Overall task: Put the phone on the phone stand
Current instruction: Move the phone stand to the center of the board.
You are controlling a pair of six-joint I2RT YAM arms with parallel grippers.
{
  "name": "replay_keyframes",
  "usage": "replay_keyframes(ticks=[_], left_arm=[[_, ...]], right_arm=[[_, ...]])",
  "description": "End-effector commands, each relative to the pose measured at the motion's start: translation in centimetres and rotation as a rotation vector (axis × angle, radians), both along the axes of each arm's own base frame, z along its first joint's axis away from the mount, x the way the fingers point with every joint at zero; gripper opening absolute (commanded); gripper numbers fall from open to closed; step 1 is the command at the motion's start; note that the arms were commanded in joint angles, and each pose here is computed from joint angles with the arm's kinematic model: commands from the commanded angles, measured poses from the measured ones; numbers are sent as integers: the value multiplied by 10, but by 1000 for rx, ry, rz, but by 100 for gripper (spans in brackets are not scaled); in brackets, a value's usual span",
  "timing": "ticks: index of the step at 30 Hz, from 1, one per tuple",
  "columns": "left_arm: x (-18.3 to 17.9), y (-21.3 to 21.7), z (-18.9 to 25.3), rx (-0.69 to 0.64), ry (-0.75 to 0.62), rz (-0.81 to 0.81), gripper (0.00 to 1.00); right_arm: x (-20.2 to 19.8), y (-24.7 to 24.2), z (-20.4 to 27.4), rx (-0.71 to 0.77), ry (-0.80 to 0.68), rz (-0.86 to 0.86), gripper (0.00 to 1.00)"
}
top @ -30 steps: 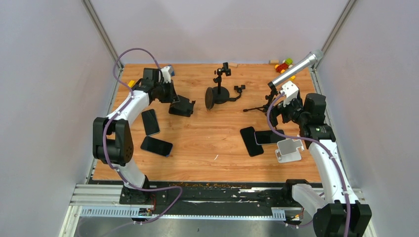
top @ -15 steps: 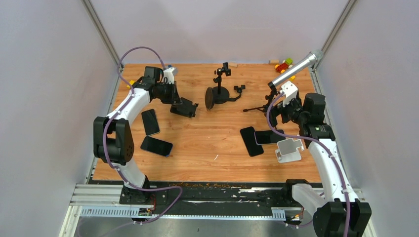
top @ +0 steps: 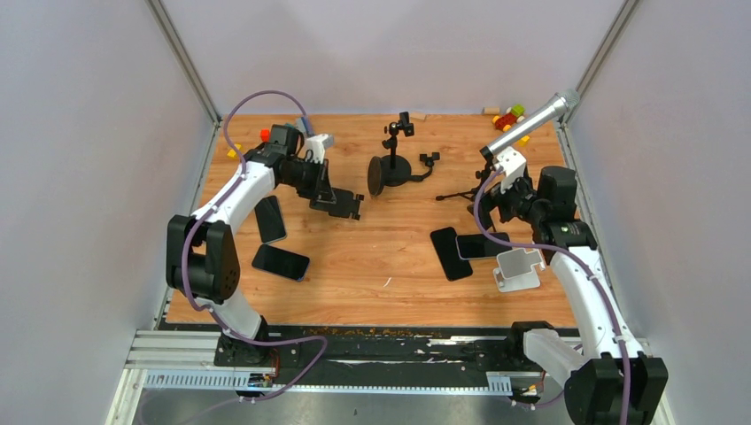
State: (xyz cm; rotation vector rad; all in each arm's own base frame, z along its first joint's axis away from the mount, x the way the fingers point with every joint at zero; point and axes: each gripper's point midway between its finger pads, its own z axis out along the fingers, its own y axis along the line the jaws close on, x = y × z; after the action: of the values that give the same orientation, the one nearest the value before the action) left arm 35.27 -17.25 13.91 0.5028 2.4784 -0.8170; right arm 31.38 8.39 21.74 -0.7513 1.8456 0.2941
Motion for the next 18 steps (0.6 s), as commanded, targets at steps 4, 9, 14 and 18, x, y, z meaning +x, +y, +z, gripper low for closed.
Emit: replay_keyframes(ticks=[4, 9, 14, 18], left_arm=[[-44, -14, 9, -3, 27, -135, 0], [-28, -11, 9, 27, -13, -81, 0], [-4, -11, 8, 47, -36, -35, 0], [16, -13, 7, 53, -39, 3, 0]], right_arm=[[-8, 29, 4, 2, -18, 129, 100], [-8, 39, -2, -25, -9, 147, 100], [-8, 41, -2, -30, -8, 153, 100], [-7, 41, -4, -33, -7, 151, 100]])
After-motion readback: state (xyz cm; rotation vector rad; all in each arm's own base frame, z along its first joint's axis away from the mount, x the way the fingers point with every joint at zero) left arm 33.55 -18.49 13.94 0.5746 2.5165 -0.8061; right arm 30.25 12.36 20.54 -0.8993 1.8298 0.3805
